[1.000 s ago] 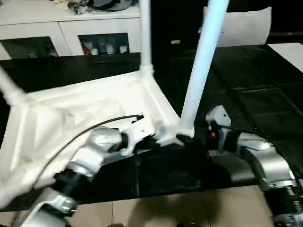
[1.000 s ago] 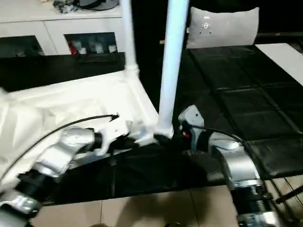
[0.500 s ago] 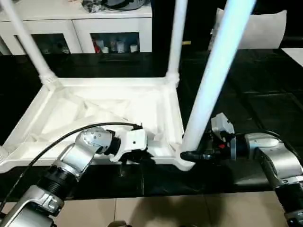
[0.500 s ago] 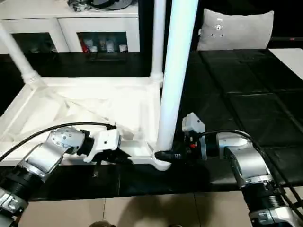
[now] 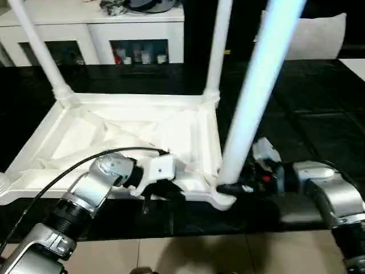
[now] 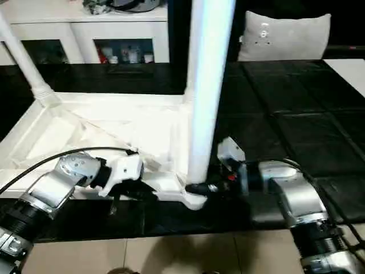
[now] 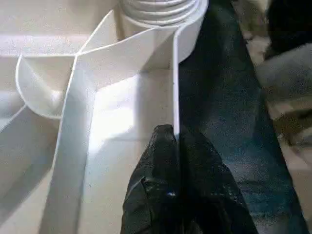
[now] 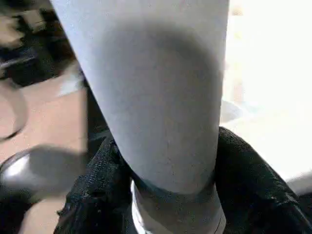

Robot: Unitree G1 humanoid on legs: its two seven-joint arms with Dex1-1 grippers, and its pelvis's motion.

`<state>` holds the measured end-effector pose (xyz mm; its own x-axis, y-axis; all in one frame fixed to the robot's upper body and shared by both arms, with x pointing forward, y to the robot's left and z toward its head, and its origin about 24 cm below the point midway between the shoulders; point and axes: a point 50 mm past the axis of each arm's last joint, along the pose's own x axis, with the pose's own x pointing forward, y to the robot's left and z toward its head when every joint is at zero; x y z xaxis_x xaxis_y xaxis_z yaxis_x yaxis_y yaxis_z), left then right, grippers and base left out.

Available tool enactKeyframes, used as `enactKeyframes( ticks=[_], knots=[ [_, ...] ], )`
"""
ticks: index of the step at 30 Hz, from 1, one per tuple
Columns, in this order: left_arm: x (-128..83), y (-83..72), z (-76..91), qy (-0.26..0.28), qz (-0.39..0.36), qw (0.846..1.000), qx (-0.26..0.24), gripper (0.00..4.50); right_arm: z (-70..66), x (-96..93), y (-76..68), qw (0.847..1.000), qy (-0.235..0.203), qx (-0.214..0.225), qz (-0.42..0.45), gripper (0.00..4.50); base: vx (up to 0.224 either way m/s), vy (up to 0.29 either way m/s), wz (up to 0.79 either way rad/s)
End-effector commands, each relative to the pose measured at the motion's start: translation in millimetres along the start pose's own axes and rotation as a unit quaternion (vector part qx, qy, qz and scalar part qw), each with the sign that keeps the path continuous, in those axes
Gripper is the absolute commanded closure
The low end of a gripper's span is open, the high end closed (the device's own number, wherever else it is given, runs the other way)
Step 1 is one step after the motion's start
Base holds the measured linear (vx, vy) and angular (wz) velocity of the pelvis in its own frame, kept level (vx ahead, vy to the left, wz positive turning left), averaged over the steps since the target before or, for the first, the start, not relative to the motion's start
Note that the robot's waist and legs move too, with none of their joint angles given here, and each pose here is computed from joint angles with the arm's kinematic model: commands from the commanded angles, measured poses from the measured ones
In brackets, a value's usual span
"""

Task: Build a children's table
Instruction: Rotate leg to tighten

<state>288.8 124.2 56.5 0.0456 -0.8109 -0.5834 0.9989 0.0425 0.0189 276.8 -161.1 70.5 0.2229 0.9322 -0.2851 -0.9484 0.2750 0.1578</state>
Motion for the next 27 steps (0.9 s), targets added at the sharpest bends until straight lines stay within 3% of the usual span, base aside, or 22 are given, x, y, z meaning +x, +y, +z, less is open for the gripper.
enactKeyframes(
  ticks=[1,6,7,10,12,14,16,18,24,27],
  knots=[
    [16.2,3.5,16.3,-0.018,0.03,0.999,-0.008,4.5,-1.6,20.7,-4.1,0.997,-0.012,0.029,-0.064,2.46,0.0,0.0,0.0],
    [28.2,13.4,25.5,-0.03,0.105,0.993,-0.051,4.5,-1.5,36.6,-14.8,0.982,-0.011,0.072,-0.176,2.49,0.0,0.0,0.0],
    [35.9,19.7,30.5,-0.035,0.15,0.985,-0.073,4.5,-1.5,43.0,-19.9,0.968,-0.01,0.092,-0.234,2.49,0.0,0.0,0.0],
    [41.9,24.1,35.3,-0.04,0.185,0.978,-0.089,4.5,-1.1,48.9,-20.6,0.962,-0.005,0.088,-0.26,2.49,0.0,0.0,0.0],
    [50.9,27.3,44.2,-0.055,0.221,0.968,-0.108,4.5,2.5,58.8,-18.1,0.958,-0.028,0.087,-0.273,2.49,0.0,0.0,0.0],
    [55.9,26.3,49.8,-0.064,0.225,0.966,-0.111,4.5,5.5,63.5,-15.3,0.957,-0.053,0.097,-0.267,1.95,0.0,0.0,0.0],
    [57.0,25.6,51.2,-0.064,0.225,0.967,-0.105,4.5,6.6,64.3,-14.0,0.958,-0.06,0.095,-0.263,1.82,0.0,0.0,0.0],
    [53.5,23.1,48.0,-0.055,0.209,0.974,-0.072,4.5,7.7,59.7,-11.2,0.962,-0.073,0.085,-0.25,1.45,0.0,0.0,0.0],
    [42.1,20.1,38.0,-0.047,0.18,0.982,-0.04,4.5,1.8,40.4,-14.7,0.967,-0.065,0.062,-0.239,0.99,0.0,0.0,0.0],
    [34.2,18.3,30.7,-0.036,0.157,0.987,-0.023,4.5,2.3,25.1,-14.6,0.976,-0.057,0.043,-0.204,0.79,0.0,0.0,0.0]
  ],
)
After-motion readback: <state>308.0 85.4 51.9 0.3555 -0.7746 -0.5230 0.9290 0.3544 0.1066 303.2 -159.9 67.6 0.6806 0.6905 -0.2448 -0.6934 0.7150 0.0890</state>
